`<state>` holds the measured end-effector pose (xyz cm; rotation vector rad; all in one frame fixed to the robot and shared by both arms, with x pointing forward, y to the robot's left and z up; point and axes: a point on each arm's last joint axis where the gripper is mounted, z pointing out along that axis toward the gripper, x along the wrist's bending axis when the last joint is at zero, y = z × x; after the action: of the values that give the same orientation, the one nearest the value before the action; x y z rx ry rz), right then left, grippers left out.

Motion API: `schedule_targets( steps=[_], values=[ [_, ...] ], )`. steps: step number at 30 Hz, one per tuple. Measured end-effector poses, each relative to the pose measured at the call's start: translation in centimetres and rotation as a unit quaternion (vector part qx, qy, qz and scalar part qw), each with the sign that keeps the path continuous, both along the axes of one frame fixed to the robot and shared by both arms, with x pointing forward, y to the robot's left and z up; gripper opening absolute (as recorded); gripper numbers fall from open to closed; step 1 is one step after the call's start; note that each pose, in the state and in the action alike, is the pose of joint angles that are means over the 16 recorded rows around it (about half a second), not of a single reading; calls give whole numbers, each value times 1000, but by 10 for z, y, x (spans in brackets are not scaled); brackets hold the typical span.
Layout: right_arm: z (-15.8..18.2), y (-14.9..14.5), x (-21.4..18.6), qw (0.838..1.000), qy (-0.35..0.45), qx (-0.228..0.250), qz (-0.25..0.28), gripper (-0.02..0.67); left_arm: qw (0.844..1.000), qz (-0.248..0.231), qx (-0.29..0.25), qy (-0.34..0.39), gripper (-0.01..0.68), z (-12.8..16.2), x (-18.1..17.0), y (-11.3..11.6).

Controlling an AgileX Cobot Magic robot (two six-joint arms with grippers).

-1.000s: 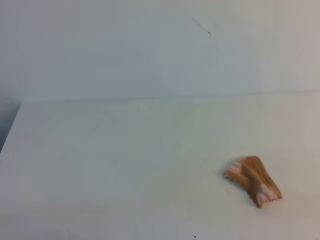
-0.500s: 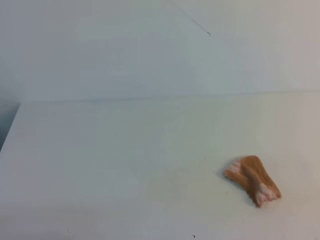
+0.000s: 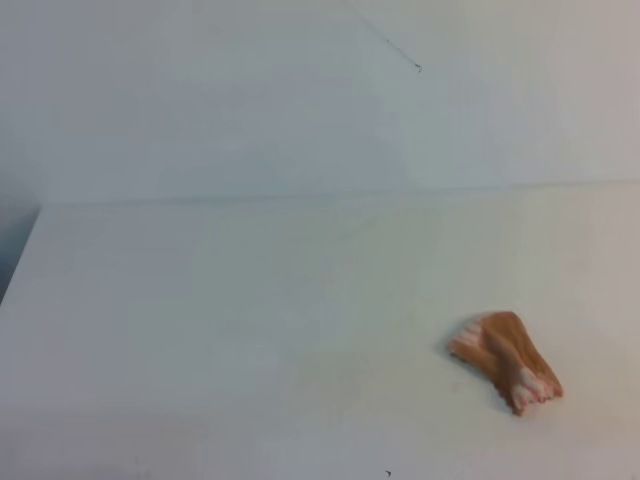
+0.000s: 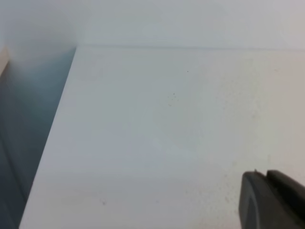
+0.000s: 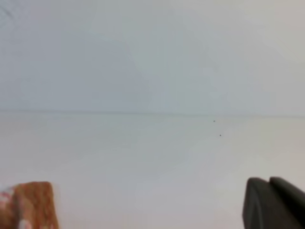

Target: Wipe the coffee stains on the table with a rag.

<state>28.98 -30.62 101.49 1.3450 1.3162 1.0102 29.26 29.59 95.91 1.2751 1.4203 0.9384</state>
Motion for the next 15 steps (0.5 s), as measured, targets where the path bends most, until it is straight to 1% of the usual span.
schedule_targets(
  steps=[4,9,15],
  values=[
    [-21,0,0,1000,-5,-3,-8,-2,1000,0,0,0,-1,0,0,0],
    [-43,0,2,1000,0,11,-11,-2,1000,0,0,0,-1,0,0,0],
    [-56,0,3,999,13,23,-18,-2,1000,0,0,0,-1,0,0,0]
  ],
)
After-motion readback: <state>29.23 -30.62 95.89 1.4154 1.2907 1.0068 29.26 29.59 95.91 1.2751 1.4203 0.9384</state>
